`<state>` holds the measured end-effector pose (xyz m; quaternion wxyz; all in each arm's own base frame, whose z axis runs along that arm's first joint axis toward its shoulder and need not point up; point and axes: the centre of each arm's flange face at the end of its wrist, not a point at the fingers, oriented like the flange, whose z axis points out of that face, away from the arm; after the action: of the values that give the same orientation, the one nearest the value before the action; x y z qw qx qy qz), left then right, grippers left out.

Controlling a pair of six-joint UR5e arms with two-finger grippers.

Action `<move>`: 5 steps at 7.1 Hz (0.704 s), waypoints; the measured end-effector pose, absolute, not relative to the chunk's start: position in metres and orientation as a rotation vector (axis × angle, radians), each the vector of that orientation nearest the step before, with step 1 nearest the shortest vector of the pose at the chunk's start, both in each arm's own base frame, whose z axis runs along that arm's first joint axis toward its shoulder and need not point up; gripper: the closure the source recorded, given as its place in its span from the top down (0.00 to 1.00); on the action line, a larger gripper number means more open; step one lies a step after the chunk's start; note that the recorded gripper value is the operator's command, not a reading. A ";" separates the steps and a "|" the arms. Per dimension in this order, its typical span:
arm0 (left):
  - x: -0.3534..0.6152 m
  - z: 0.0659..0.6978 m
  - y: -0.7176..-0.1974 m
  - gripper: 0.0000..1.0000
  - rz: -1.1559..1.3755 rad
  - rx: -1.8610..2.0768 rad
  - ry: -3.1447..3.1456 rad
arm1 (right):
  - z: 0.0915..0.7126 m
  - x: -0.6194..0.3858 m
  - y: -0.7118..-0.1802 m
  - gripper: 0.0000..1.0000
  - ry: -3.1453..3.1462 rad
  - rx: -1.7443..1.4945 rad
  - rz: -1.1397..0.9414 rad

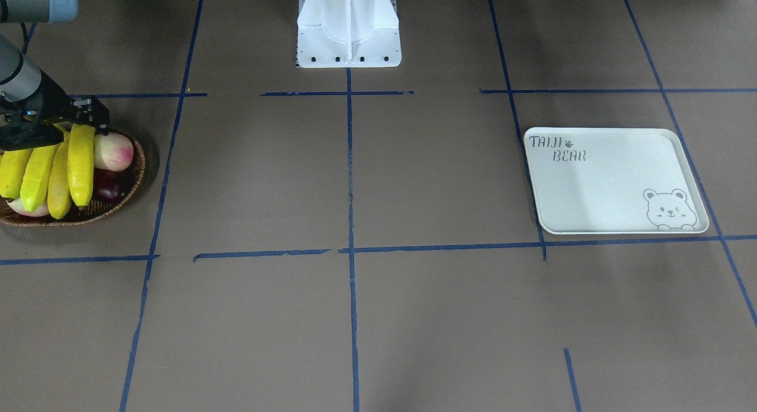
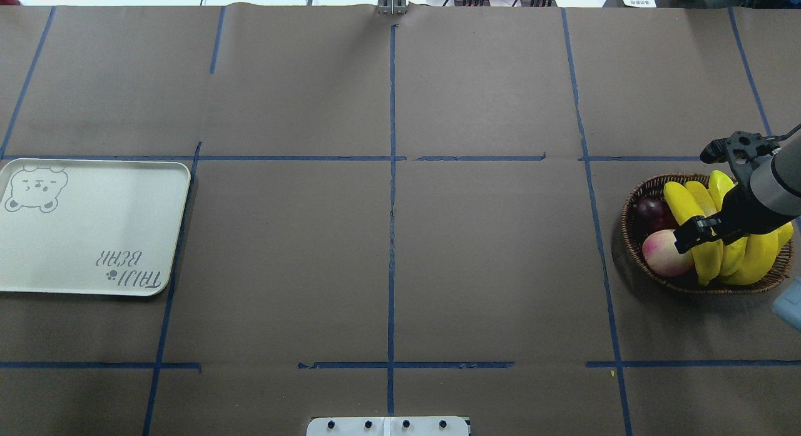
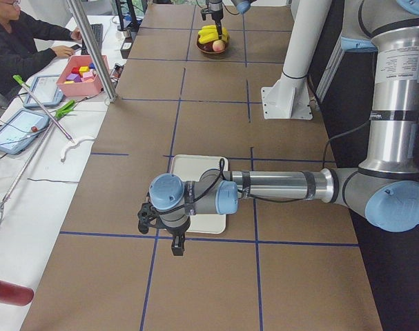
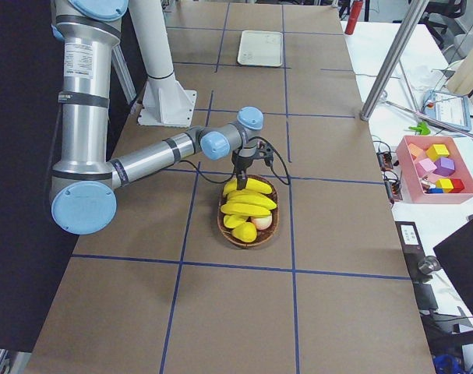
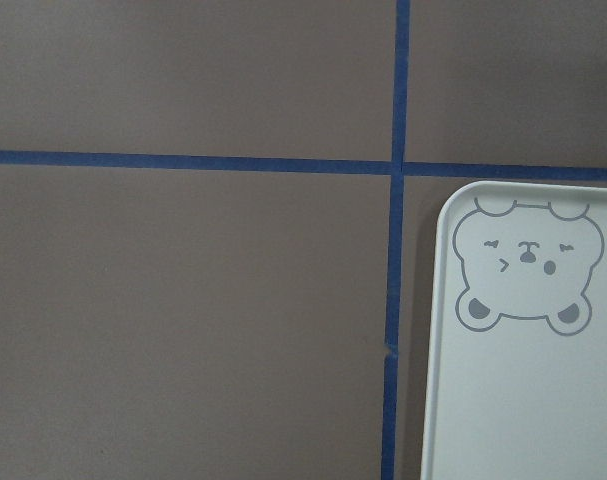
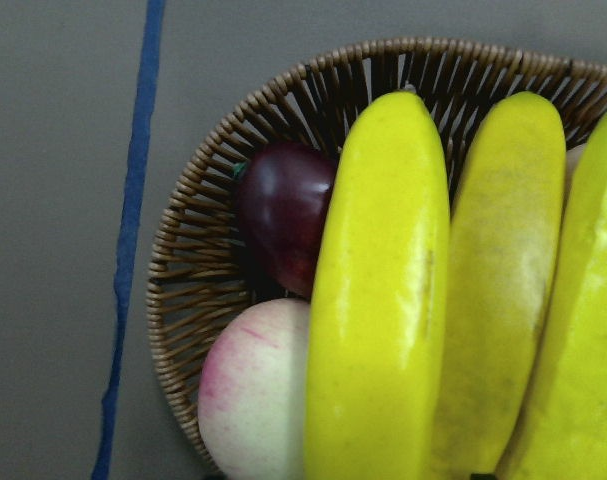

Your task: Transfer all bananas from basket to plate

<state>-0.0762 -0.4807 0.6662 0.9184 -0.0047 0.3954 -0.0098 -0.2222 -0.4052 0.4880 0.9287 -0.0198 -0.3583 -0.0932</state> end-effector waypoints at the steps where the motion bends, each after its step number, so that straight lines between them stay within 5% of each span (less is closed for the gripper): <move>1: -0.076 0.667 -0.481 1.00 -0.020 -0.010 0.813 | 0.491 -0.222 -0.406 0.82 -0.726 -0.041 -0.190; 2: -0.076 0.667 -0.480 1.00 -0.021 -0.011 0.813 | 0.494 -0.222 -0.407 0.69 -0.719 -0.041 -0.188; 5: -0.076 0.666 -0.481 1.00 -0.021 -0.010 0.813 | 0.492 -0.223 -0.409 0.04 -0.720 -0.036 -0.186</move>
<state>-0.0762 -0.4813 0.6663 0.9184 -0.0049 0.3954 -0.0102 -0.2234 -0.4093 0.4917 0.9315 -0.0178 -0.3516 -0.0911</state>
